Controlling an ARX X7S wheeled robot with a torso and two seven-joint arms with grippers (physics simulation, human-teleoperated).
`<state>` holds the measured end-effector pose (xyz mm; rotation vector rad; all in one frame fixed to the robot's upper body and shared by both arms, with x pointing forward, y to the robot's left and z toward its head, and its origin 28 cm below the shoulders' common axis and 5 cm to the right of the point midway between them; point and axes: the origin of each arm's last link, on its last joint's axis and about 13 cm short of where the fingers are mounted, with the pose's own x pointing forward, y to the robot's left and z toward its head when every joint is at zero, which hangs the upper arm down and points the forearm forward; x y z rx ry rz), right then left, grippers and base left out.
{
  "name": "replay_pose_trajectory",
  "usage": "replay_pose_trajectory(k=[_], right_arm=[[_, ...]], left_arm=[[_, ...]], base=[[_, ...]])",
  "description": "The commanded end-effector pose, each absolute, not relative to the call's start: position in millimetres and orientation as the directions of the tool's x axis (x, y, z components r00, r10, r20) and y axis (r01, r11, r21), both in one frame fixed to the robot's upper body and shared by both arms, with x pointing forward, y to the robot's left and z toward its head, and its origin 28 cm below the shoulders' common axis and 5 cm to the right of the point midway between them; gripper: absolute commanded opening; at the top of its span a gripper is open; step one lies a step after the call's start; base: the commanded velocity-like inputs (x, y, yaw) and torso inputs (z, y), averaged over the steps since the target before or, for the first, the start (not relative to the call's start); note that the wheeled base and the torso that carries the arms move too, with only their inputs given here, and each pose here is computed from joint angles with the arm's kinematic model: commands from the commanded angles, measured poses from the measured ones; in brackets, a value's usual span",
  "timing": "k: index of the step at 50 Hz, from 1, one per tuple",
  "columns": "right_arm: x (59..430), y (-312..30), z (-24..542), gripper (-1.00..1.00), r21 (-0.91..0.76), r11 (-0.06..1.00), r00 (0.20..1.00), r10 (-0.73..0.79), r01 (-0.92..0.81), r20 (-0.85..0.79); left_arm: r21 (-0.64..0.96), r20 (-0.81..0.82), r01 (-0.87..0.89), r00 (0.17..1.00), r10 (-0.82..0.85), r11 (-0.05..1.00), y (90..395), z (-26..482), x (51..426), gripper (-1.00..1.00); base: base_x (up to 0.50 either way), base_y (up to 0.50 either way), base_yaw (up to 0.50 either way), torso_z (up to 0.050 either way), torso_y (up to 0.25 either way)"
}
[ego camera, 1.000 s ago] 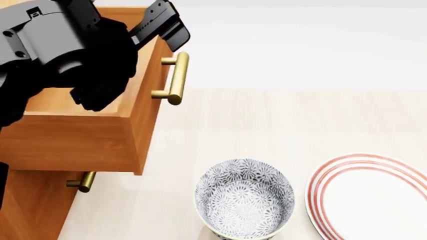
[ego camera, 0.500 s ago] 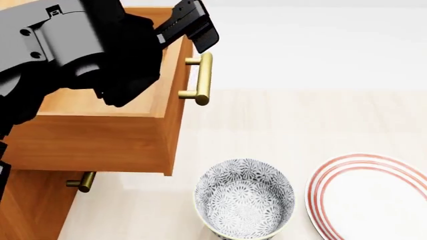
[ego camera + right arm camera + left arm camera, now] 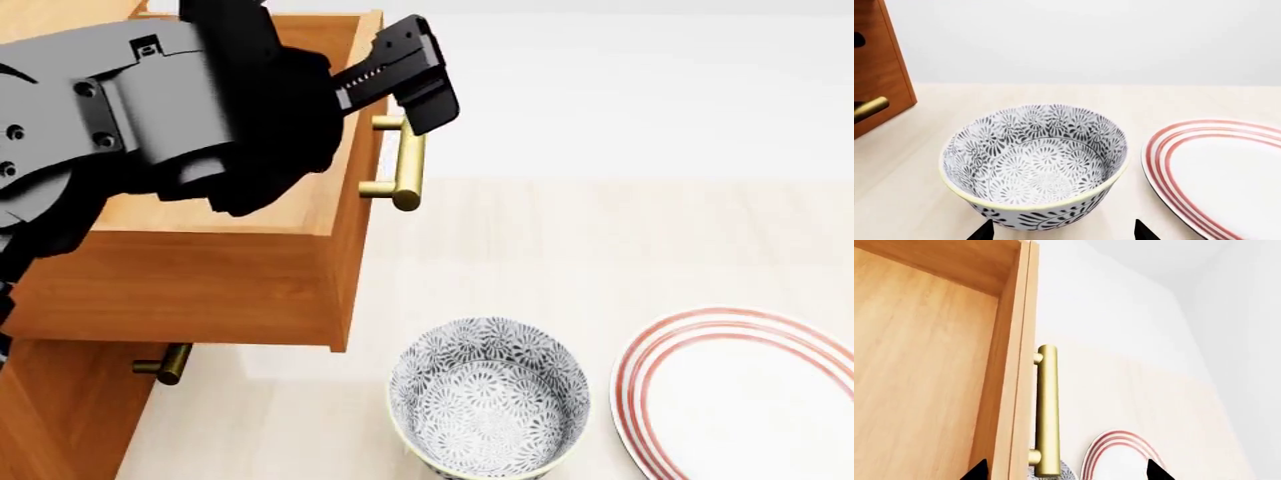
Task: Open the top drawer of the cabinet.
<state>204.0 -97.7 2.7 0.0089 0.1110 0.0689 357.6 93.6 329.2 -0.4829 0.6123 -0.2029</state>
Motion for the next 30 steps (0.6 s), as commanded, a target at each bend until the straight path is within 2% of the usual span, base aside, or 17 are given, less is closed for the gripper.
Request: replay_pose_trajectory(k=[1, 5, 13, 20, 27, 30], right_arm=[[206.1, -95.9, 4.7, 1.0, 0.019, 0.997, 0.992, 0.08, -0.078, -0.098], [205.6, -95.4, 2.8, 1.0, 0.019, 0.997, 0.991, 0.083, -0.081, -0.104], [205.6, -95.2, 2.8, 1.0, 0.018, 0.997, 0.991, 0.08, -0.079, -0.108], [207.3, -95.9, 2.8, 1.0, 0.023, 0.997, 0.991, 0.071, -0.069, -0.112], [208.6, -96.2, 2.6, 1.0, 0.028, 0.998, 0.991, 0.066, -0.063, -0.117], [208.4, -96.1, 4.1, 1.0, 0.03, 0.998, 0.991, 0.064, -0.06, -0.12]], left_arm=[[-0.602, -0.384, 0.236, 0.752, -0.536, 0.763, 69.4, 344.4, 333.2, 1.0], [-0.555, -0.347, 0.253, 0.796, -0.497, 0.793, 75.6, 348.2, 328.8, 1.0], [-0.531, -0.309, 0.291, 0.808, -0.502, 0.796, 80.8, 359.0, 314.4, 1.0], [-0.418, -0.26, 0.349, 0.839, -0.479, 0.839, 83.9, 349.2, 304.0, 1.0], [-0.38, -0.238, 0.368, 0.848, -0.474, 0.849, 87.1, 338.9, 293.3, 1.0], [-0.309, -0.182, 0.392, 0.87, -0.458, 0.867, 87.2, 339.4, 287.5, 1.0]], base=[[0.0, 0.0, 0.0, 0.0, 0.0], [0.0, 0.0, 0.0, 0.0, 0.003], [0.0, 0.0, 0.0, 0.0, 0.001], [0.0, 0.0, 0.0, 0.0, 0.0], [0.0, 0.0, 0.0, 0.0, 0.0], [0.0, 0.0, 0.0, 0.0, 0.0]])
